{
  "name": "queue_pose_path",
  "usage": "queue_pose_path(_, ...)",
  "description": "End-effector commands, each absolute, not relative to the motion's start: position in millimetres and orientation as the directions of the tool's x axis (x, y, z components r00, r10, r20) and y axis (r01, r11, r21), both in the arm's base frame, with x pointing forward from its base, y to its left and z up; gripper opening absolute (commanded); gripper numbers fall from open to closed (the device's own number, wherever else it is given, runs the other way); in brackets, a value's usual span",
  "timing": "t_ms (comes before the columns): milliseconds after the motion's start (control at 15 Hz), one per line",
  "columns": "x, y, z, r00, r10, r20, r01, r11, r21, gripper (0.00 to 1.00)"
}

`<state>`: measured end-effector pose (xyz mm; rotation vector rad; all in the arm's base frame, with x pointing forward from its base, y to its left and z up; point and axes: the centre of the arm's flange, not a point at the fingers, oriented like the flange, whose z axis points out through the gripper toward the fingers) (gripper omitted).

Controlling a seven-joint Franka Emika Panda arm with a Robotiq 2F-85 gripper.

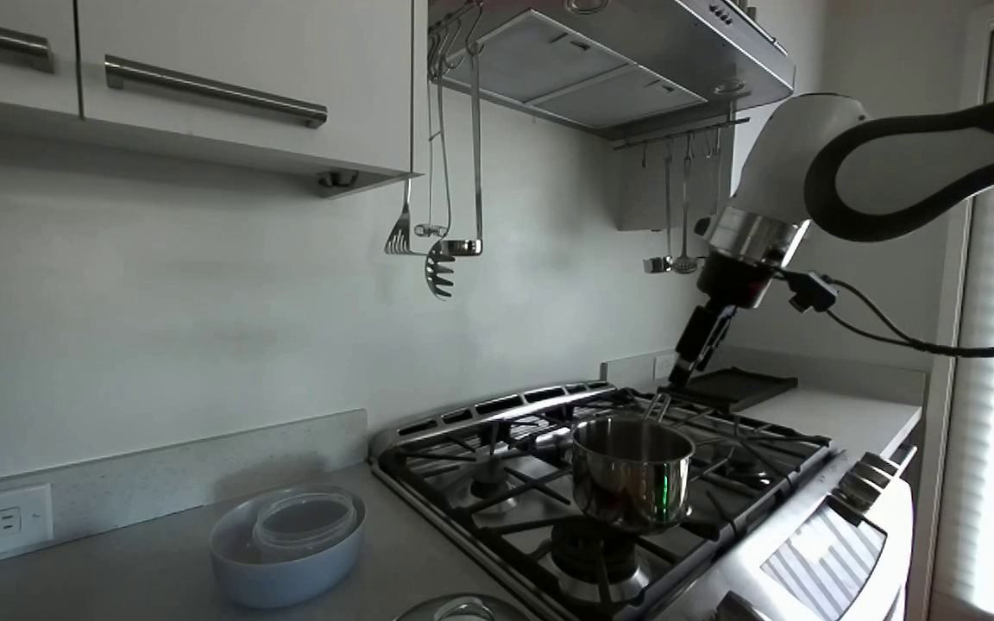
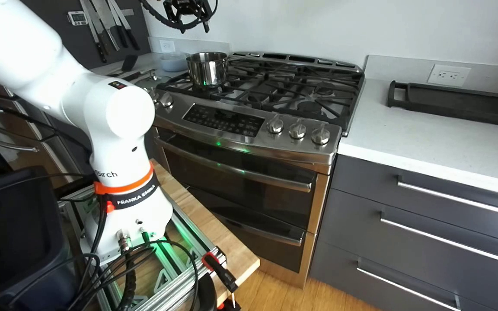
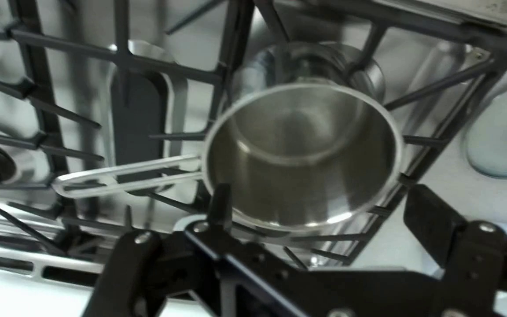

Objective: Put the lid on the pot

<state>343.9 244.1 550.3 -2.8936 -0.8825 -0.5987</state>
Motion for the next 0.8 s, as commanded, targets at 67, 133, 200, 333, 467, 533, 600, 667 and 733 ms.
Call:
queue_pose_path(67,351.1,320.2,543.3,0.619,0.658,0.429,0.731,-0.682,-0.009,1.0)
queue_pose_path(133,348.8,334.3,541.5,0.584,0.684,0.438,0.766,-0.642,-0.019,1.0)
queue_pose_path(200,345.7,349.4,538.7,0.55,0.707,0.445,0.798,-0.602,-0.03,1.0)
queue_pose_path(333,339.5,377.9,530.6,0.481,0.745,0.462,0.855,-0.516,-0.058,1.0)
queue_pose_path(467,332.5,404.6,520.0,0.414,0.782,0.466,0.901,-0.425,-0.088,1.0)
queue_pose_path(533,329.7,416.2,512.5,0.382,0.798,0.466,0.92,-0.377,-0.108,1.0)
queue_pose_path(600,327.1,426.8,505.5,0.352,0.812,0.466,0.935,-0.33,-0.132,1.0)
queue_pose_path(667,323.6,436.0,496.1,0.324,0.825,0.463,0.946,-0.284,-0.156,1.0)
queue_pose_path(733,321.7,443.3,489.2,0.298,0.838,0.458,0.954,-0.239,-0.183,1.0)
